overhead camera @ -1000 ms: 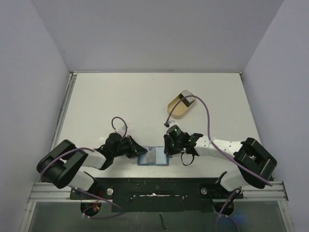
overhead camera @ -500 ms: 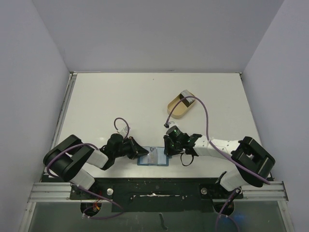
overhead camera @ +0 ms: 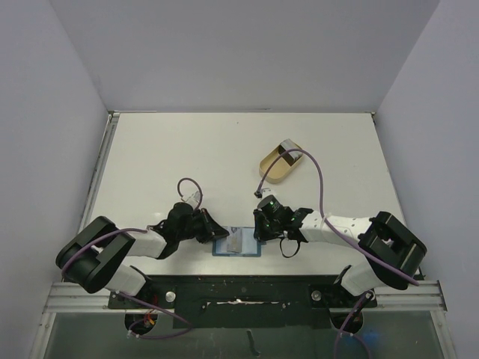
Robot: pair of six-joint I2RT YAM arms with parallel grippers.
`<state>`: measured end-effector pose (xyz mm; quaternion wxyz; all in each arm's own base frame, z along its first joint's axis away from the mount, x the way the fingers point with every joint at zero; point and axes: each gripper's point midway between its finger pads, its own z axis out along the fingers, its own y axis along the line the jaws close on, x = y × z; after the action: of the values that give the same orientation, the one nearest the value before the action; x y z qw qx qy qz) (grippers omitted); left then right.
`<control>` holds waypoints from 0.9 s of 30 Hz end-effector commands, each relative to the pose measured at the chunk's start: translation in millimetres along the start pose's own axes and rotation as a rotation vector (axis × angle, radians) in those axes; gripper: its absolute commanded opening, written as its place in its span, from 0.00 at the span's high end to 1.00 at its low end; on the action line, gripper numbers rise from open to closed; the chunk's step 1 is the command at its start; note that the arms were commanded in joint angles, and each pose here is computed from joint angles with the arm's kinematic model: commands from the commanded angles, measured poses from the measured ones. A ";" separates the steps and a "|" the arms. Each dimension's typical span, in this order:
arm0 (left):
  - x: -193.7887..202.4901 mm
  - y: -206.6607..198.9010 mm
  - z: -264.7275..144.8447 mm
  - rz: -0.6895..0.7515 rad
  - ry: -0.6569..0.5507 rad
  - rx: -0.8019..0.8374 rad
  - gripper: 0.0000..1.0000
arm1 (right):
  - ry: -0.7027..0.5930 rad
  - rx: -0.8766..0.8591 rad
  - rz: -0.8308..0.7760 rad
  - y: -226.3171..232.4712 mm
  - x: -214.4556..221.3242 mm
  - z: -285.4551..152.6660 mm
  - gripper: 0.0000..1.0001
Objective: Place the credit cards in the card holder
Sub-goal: Insert the credit card into the card holder.
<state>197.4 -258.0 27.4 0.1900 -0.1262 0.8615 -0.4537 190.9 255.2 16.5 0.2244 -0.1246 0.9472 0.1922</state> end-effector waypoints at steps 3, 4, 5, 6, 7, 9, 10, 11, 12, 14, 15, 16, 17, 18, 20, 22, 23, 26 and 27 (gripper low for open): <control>-5.9 -8.3 2.2 0.086 -0.002 -0.010 1.00 | -0.024 0.006 -0.005 0.7 -0.5 0.1 0.89; -5.5 -8.1 2.9 0.088 0.001 -0.011 1.00 | -0.022 0.008 -0.005 0.5 -0.6 0.8 0.89; -5.2 -8.4 3.3 0.090 0.003 -0.011 1.00 | -0.022 0.008 -0.006 0.8 -0.8 0.9 0.89; -4.7 -9.0 3.7 0.090 0.006 -0.008 1.00 | -0.022 0.008 -0.007 1.0 -1.0 1.4 0.89; -4.0 -10.0 4.2 0.092 0.010 -0.005 1.00 | -0.020 0.006 -0.007 1.4 -0.3 1.9 0.89; -1.5 -10.0 5.8 0.106 0.023 -0.013 1.00 | -0.016 0.004 -0.007 2.1 0.7 2.6 0.89; -0.5 -9.9 6.7 0.116 0.029 -0.019 1.00 | -0.013 0.004 -0.007 2.6 1.7 3.3 0.89; 0.2 -9.3 7.0 0.123 0.032 -0.024 1.00 | -0.012 0.003 -0.009 2.9 2.2 3.4 0.89; 0.2 -9.7 7.2 0.128 0.035 -0.023 1.00 | -0.010 0.004 -0.010 2.7 2.7 3.7 0.89; 0.8 -9.6 6.9 0.131 0.039 -0.025 1.00 | -0.010 0.004 -0.009 3.3 2.3 3.6 0.89; 1.4 -9.6 6.6 0.131 0.041 -0.024 1.00 | -0.012 0.004 -0.009 3.4 1.8 3.6 0.89; 1.4 -9.3 6.3 0.130 0.042 -0.026 1.00 | -0.013 0.004 -0.009 3.6 1.4 3.4 0.89; 2.0 -8.6 6.1 0.127 0.044 -0.029 1.00 | -0.011 0.004 -0.011 3.7 1.5 3.4 0.89; 1.9 -7.7 5.9 0.126 0.043 -0.034 1.00 | -0.012 0.004 -0.012 4.0 1.1 3.5 0.89; 2.6 -4.0 5.4 0.115 0.038 -0.046 1.00 | -0.010 0.005 -0.014 4.1 0.8 3.7 0.89; 1.5 -1.4 4.9 0.089 0.021 -0.049 1.00 | -0.010 0.006 -0.011 4.3 0.3 4.0 0.89; 1.0 -0.5 4.6 0.074 0.010 -0.048 1.00 | -0.010 0.006 -0.007 4.5 0.3 4.1 0.89; -2.4 -3.1 4.6 0.041 -0.021 -0.030 1.00 | -0.011 0.008 0.014 4.7 0.8 4.2 0.89; -3.1 -4.9 5.1 0.034 -0.029 -0.023 1.00 | -0.014 0.007 0.026 5.1 0.6 4.2 0.89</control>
<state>195.6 -263.3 26.6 0.1897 -0.0980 0.8754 -0.4336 190.5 255.9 16.5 0.2281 -0.1240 0.9470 0.1893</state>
